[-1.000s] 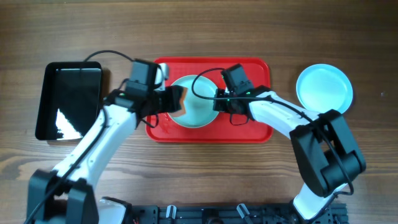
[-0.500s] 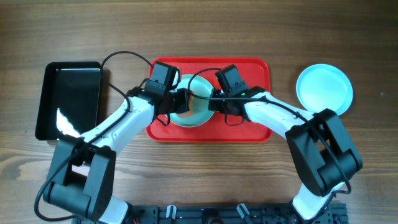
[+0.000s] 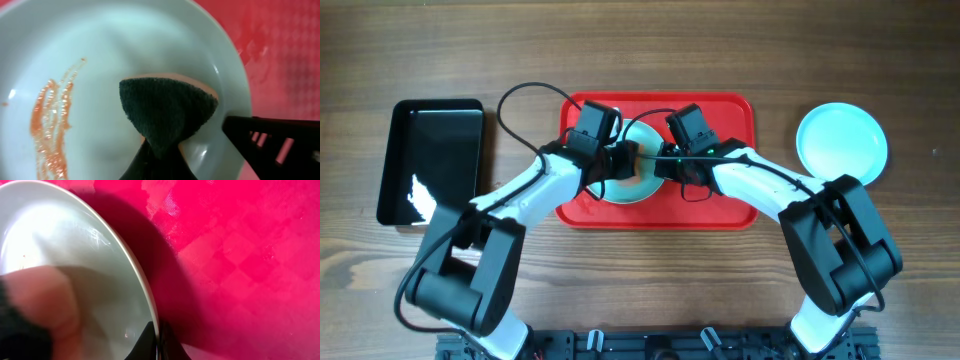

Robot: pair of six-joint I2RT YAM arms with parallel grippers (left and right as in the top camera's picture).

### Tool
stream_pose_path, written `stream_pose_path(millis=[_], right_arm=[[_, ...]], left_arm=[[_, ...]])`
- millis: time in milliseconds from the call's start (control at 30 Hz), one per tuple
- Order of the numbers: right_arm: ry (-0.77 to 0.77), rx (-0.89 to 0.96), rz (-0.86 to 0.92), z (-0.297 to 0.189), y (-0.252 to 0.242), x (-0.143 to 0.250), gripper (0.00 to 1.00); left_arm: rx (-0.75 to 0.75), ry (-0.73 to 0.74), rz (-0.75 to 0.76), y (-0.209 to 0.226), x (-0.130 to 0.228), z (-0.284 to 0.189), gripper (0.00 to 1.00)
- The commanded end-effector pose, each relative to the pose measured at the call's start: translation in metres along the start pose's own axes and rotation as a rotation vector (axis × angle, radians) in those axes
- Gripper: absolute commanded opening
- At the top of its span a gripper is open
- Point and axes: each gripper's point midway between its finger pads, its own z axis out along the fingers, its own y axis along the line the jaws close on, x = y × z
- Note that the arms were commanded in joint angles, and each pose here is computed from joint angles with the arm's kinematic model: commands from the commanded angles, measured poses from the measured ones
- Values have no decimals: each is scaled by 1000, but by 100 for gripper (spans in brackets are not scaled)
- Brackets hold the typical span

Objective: Clean dirty plates on tray and stack at the side
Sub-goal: 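Scrub the plate's sauce smear with the sponge while the right gripper holds it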

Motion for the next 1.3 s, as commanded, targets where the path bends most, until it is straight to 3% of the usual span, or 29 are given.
stream_pose_path(millis=[0, 233, 433, 767, 1100, 1267], right_arm=[[57, 153, 25, 22, -41, 25, 4], [48, 185, 54, 21, -47, 25, 4], [49, 185, 55, 22, -48, 26, 4], [49, 186, 53, 21, -48, 26, 4], [49, 186, 53, 21, -48, 26, 4], [48, 186, 54, 22, -48, 26, 4]], left_arm=[[-48, 17, -17, 12, 6, 12, 4], [-299, -4, -11, 58, 9, 5, 4], [-337, 37, 85, 74, 12, 1, 4], [-470, -25, 24, 117, -8, -14, 4], [-456, -86, -4, 119, -27, -24, 4], [-306, -127, 1, 85, -43, -38, 4]])
